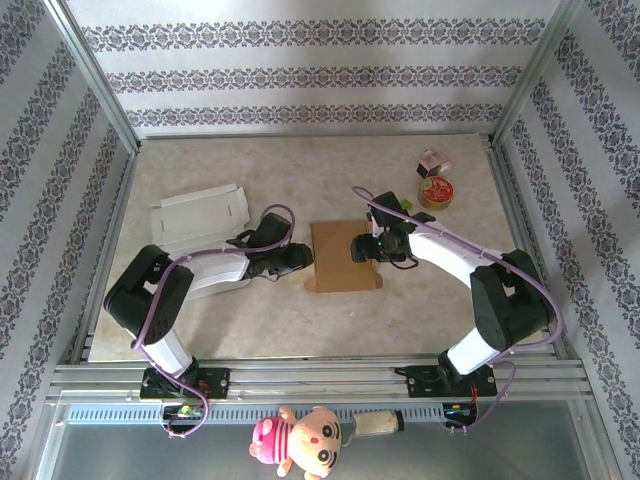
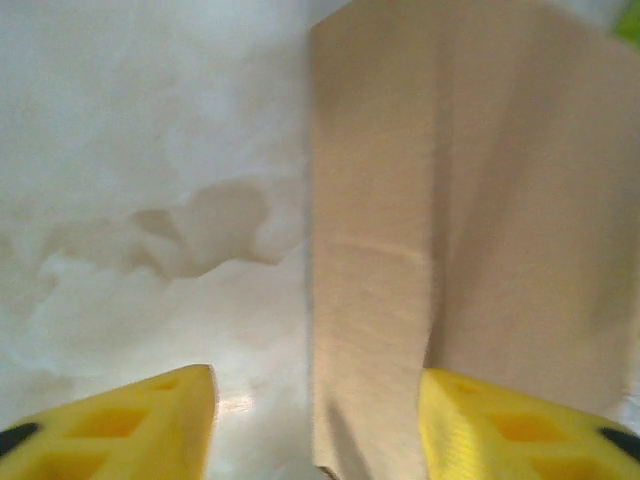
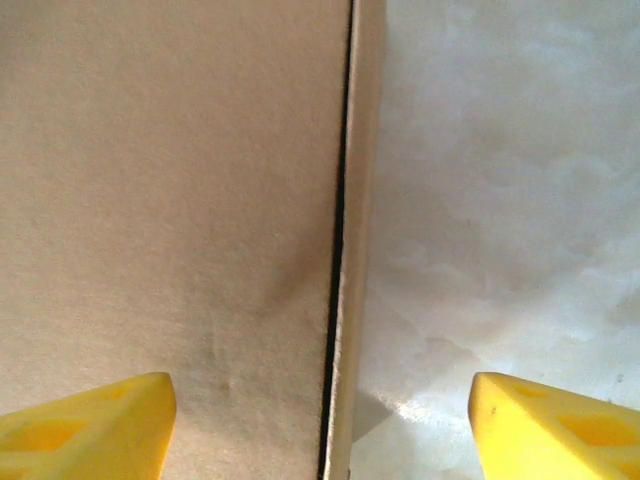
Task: Fold the paper box
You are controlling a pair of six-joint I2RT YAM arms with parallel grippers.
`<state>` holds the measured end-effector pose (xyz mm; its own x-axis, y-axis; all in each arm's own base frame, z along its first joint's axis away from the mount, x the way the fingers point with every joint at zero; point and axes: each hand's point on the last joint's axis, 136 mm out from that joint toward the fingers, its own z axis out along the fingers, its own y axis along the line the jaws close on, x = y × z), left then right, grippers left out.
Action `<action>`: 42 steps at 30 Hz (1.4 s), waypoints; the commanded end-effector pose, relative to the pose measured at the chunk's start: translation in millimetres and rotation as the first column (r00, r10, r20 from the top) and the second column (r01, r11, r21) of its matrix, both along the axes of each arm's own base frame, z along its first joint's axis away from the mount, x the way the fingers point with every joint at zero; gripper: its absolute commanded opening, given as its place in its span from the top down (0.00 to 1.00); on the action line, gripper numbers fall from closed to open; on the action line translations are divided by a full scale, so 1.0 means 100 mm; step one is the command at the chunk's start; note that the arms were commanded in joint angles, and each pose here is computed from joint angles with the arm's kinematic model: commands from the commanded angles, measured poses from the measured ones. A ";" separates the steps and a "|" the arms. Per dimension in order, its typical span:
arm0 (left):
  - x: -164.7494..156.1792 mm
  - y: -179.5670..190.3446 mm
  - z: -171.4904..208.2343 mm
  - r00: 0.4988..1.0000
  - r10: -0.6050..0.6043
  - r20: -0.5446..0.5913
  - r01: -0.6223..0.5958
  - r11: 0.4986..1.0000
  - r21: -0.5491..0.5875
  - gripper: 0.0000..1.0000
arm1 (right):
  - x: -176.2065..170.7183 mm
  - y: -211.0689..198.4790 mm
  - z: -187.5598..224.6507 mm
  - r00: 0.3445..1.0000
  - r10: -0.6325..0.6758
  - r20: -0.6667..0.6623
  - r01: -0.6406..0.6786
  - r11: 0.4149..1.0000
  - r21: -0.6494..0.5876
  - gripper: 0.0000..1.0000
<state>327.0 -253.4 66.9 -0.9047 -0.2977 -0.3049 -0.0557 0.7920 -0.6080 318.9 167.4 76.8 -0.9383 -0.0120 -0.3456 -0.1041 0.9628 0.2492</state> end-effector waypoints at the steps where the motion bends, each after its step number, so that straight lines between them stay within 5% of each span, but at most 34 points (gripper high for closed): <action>1: 0.31 -0.15 0.59 0.983 -0.006 0.186 0.023 0.995 -0.092 0.38 | 0.25 0.05 0.31 0.996 -0.059 0.064 0.051 0.992 0.119 0.23; 8: 0.43 -0.31 0.40 0.988 -0.008 0.152 0.031 0.988 -0.151 0.35 | 0.36 0.18 0.03 0.996 -0.081 -0.048 0.091 0.959 0.269 0.32; 15: 0.37 -0.31 -0.07 0.998 -0.007 0.065 0.016 0.990 -0.141 0.61 | 0.18 0.16 -0.41 0.986 -0.073 -0.148 0.111 0.957 0.266 0.35; 20: 0.34 -0.30 -0.08 0.998 -0.006 0.067 0.016 0.988 -0.154 0.65 | 0.11 0.16 -0.58 0.979 -0.051 -0.198 0.110 0.948 0.299 0.48; 30: 0.44 0.14 0.54 0.973 0.051 0.223 -0.042 0.998 -0.047 0.36 | 0.23 -0.03 -0.71 0.973 -0.065 -0.221 0.160 0.882 0.443 0.65; 35: 0.46 0.38 0.25 0.986 0.059 0.158 -0.069 0.996 0.061 0.30 | 0.29 -0.04 -0.75 0.968 -0.069 -0.241 0.191 0.825 0.532 0.67; 42: 0.53 -0.11 0.31 0.987 -0.023 0.158 0.062 0.967 -0.248 0.28 | 0.31 -0.11 -0.84 0.952 -0.093 -0.290 0.250 0.783 0.570 0.69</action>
